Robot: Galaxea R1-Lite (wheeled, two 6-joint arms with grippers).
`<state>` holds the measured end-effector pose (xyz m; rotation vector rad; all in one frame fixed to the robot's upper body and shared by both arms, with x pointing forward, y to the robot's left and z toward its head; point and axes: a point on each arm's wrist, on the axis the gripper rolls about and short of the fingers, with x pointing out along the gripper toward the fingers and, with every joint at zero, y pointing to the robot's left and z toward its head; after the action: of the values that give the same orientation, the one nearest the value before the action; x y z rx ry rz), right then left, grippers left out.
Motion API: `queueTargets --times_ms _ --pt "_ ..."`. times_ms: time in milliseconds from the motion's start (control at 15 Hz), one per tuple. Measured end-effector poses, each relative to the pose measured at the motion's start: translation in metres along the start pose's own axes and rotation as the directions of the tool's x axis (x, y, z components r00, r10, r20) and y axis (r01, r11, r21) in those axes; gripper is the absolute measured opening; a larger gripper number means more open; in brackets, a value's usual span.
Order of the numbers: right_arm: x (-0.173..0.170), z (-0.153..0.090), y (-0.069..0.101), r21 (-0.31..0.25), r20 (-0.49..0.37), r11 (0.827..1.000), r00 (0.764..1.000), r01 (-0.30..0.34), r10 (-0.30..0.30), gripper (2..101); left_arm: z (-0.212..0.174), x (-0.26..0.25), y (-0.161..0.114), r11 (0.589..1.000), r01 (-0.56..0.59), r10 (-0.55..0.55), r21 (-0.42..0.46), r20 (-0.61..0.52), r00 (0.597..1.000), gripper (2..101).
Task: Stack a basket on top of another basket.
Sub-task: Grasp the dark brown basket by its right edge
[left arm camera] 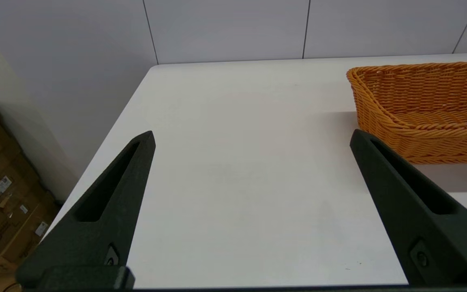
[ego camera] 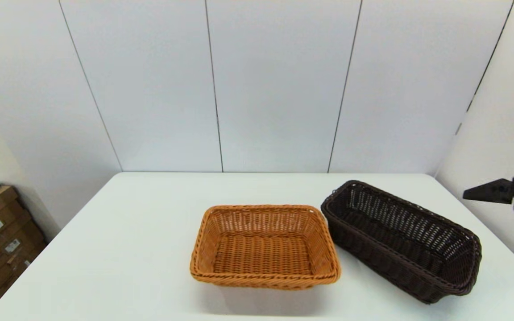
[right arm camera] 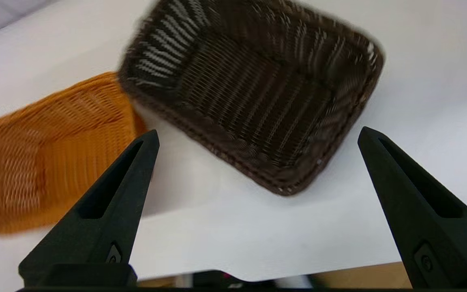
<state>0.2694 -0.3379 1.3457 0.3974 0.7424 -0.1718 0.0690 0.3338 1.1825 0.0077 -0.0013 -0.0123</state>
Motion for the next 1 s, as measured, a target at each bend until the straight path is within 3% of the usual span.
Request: queueTargets --times_ms 133,333,800,1000 --pt "0.035 -0.001 -0.002 0.077 -0.094 0.993 0.992 0.091 -0.084 97.3 0.000 0.000 0.000 1.000 0.000 0.000 0.000 0.000 1.000 97.8" --pt "0.062 -0.007 -0.013 0.109 -0.184 0.976 0.969 0.186 -0.164 97.3 0.000 0.000 0.000 1.000 0.000 0.000 0.000 0.000 1.000 97.8" --pt "0.094 -0.021 -0.031 0.123 -0.312 0.948 0.918 0.293 -0.243 97.3 0.000 0.000 0.000 1.000 0.000 0.000 0.000 0.000 1.000 97.8" --pt "0.115 -0.026 -0.039 0.129 -0.335 0.941 0.907 0.313 -0.256 97.3 0.000 0.000 0.000 1.000 0.000 0.000 0.000 0.000 1.000 97.8"
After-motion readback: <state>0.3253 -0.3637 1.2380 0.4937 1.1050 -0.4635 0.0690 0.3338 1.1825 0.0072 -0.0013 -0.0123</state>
